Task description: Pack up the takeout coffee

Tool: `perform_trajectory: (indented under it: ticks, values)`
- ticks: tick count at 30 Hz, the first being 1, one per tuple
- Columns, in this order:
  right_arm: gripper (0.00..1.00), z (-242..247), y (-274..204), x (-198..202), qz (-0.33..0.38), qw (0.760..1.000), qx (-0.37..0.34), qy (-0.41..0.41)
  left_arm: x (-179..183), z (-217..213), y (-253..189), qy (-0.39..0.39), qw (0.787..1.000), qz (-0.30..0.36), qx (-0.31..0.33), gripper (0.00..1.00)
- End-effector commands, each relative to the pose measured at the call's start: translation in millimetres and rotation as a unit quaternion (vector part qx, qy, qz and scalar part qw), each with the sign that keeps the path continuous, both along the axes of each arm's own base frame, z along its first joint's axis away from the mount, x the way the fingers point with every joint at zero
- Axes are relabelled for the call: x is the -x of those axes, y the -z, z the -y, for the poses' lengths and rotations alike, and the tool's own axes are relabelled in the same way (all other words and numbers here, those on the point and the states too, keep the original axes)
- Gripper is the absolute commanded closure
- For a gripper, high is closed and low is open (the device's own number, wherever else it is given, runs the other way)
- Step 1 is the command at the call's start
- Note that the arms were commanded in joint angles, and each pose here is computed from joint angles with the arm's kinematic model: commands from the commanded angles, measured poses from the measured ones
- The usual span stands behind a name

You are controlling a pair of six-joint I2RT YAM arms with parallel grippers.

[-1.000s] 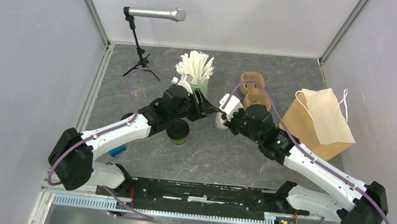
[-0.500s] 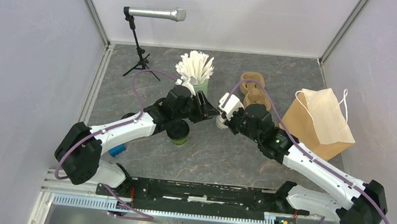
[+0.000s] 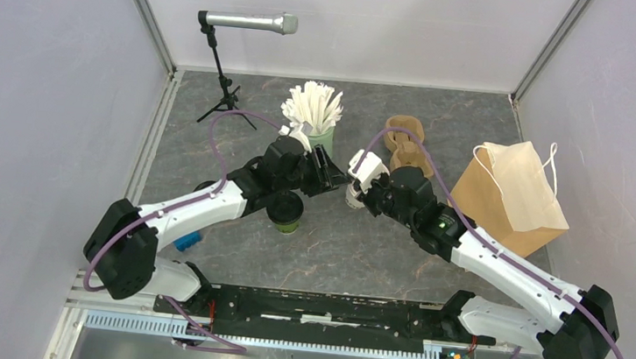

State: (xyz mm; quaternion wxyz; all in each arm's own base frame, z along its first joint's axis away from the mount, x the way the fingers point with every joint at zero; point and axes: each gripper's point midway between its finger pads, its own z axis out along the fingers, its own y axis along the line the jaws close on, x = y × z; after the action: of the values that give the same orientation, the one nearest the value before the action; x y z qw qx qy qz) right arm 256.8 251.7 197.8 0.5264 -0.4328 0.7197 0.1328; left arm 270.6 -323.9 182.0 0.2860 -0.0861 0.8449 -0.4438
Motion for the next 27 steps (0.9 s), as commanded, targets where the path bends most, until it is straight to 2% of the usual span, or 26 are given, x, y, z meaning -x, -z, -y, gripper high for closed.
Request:
perform_trajectory:
  ticks: [1,15,27]
  values:
    - [0.97,-5,-15,-6,0.019,0.999,-0.026,0.006,-6,12,-21,0.014,0.999,0.017,0.029,0.46]
    - [0.98,-8,-9,-4,0.014,1.0,-0.027,-0.005,-10,19,-3,0.019,1.0,0.001,0.024,0.46]
    - [1.0,-14,-14,-11,0.025,0.999,-0.03,-0.004,-11,15,32,0.017,0.999,-0.027,-0.022,0.47]
